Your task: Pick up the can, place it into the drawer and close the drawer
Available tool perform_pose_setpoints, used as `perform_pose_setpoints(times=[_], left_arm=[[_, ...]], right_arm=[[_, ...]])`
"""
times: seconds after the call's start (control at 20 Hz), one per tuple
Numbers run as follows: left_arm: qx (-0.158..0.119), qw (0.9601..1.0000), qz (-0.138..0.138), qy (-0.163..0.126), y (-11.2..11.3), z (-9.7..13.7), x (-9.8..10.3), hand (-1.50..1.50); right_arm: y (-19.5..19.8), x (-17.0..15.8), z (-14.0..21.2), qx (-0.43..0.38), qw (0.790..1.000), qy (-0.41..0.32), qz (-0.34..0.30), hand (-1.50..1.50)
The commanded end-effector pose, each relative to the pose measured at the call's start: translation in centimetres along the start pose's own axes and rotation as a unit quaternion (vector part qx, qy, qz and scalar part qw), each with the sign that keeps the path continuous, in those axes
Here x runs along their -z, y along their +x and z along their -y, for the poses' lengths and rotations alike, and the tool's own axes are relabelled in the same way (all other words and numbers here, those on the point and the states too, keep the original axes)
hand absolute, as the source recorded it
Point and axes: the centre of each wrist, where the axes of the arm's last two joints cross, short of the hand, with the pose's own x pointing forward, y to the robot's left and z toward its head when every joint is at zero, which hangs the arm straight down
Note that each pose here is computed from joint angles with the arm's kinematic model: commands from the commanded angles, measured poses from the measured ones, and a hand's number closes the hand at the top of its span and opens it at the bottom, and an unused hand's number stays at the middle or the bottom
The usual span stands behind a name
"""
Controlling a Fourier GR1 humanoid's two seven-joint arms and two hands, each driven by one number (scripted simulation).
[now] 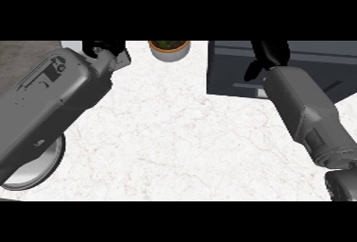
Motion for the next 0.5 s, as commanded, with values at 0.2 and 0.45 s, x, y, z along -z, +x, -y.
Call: perform_pose_setpoints(times=[0.2,0.45], left_arm=[[-0.009,0.9999,-0.002,-0.013,-0.1,0.2,-0.8,-1.50],[0.001,1.0000,-0.006,-0.002,-0.5,-0.7,-1.0,-1.50]], right_arm=[[3.5,2.6,2.5,0.225,0.974,-0.015,-0.013,-1.50],[2.5,2.4,2.5,0.346,0.937,-0.034,-0.040,-1.50]])
